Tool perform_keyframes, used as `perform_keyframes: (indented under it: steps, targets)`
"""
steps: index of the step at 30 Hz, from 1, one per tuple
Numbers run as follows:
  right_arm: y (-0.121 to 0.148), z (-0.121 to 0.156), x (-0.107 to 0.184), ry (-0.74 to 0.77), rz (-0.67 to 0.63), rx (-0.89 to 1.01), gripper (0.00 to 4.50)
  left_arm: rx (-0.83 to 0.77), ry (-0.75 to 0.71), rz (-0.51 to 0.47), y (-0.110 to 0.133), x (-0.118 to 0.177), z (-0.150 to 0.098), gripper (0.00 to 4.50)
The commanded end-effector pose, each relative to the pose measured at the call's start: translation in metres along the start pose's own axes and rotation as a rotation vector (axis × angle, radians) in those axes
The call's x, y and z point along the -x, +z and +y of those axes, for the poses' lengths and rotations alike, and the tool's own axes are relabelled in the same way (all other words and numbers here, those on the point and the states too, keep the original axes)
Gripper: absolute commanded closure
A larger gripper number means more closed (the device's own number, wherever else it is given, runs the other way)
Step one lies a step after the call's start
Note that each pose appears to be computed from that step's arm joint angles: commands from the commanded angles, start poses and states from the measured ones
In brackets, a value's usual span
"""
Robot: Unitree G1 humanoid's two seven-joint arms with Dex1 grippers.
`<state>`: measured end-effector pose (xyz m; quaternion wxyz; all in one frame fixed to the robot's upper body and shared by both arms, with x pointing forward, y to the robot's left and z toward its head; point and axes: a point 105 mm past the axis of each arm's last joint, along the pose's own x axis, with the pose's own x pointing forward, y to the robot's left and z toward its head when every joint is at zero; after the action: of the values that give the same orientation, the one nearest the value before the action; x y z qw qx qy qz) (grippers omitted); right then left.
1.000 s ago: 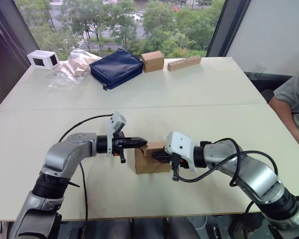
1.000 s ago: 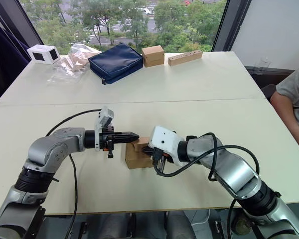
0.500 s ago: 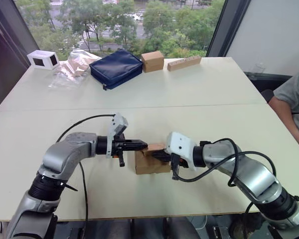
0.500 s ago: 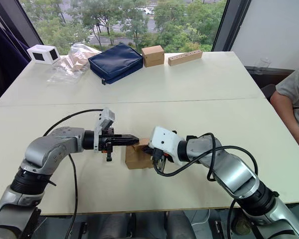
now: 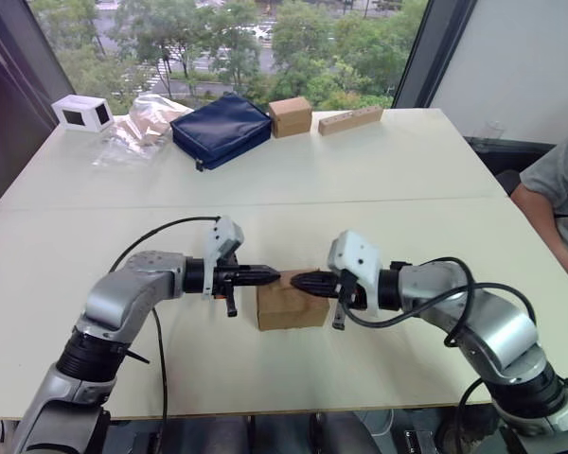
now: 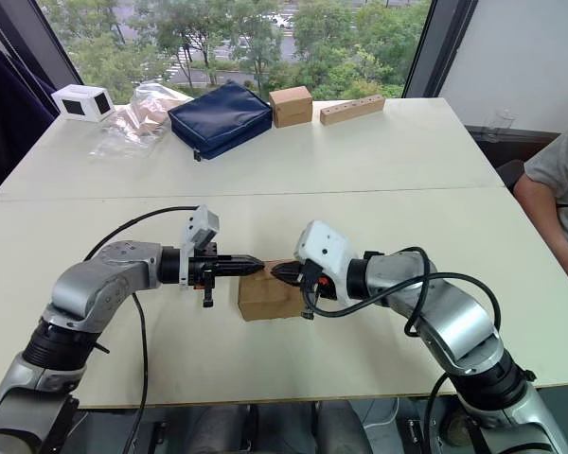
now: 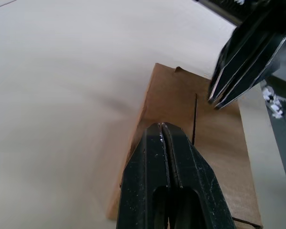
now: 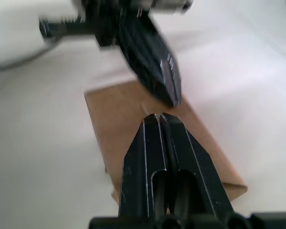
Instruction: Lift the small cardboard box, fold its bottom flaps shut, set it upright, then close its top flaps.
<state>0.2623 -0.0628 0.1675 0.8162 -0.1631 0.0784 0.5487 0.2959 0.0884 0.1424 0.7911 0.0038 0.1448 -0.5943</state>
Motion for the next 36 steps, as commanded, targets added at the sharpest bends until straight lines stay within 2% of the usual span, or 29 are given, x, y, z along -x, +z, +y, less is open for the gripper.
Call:
perform_keyframes:
  steps: [1,6,14,19,26,36]
  targets:
    - [0.020,-0.006,0.010,-0.041,-0.089,0.001,4.50,-0.008,-0.004,-0.080,0.026,0.009,-0.003,4.47]
    - [0.010,-0.015,0.009,-0.073,-0.048,0.005,4.50,-0.018,-0.014,-0.081,0.032,0.009,-0.011,4.47]
    - [-0.009,-0.012,0.000,-0.052,0.040,0.031,4.50,-0.068,-0.004,0.019,0.008,-0.002,-0.015,4.47]
    - [-0.016,-0.011,-0.002,-0.038,0.073,0.043,4.50,-0.066,0.006,0.015,0.004,-0.004,-0.015,4.47]
    - [-0.035,-0.008,-0.007,-0.026,0.153,0.061,4.50,-0.132,0.012,0.119,-0.018,-0.004,-0.015,4.47]
    - [-0.034,-0.011,-0.006,-0.037,0.140,0.064,4.50,-0.124,0.036,0.072,-0.013,-0.002,-0.011,4.47]
